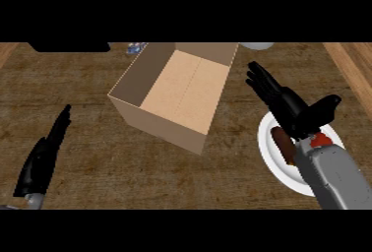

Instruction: Pick the sweet potato from the plate and place it in the cardboard box

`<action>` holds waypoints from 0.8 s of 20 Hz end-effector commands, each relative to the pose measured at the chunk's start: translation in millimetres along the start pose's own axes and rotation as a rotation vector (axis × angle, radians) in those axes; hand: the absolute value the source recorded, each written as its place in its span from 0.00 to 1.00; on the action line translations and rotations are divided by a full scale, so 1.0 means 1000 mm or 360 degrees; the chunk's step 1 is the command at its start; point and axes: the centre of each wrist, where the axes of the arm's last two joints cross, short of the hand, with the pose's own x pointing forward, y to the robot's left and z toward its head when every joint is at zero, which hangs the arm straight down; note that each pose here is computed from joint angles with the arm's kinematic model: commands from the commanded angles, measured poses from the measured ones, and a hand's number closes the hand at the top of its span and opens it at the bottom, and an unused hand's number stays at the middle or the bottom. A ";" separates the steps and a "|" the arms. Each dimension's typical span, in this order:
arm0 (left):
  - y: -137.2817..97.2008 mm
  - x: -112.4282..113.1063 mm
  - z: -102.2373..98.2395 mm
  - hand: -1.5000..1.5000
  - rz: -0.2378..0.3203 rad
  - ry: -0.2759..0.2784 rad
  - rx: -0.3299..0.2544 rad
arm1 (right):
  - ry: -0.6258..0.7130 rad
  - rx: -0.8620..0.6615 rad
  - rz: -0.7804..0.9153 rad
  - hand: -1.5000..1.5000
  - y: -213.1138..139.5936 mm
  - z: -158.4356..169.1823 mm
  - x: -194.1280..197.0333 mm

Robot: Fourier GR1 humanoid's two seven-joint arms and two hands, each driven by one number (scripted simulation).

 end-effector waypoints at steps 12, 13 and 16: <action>0.045 -0.031 -0.018 0.50 -0.0070 0.0154 0.0253 | 0.0184 0.0626 0.1200 0.00 -0.115 0.088 0.005; 0.036 -0.036 -0.019 0.50 -0.0092 0.0160 0.0258 | 0.0096 0.0583 0.1070 0.00 -0.138 0.091 0.011; 0.046 -0.034 -0.023 0.50 -0.0093 0.0142 0.0236 | -0.0043 0.0694 0.0973 0.00 -0.163 0.112 0.003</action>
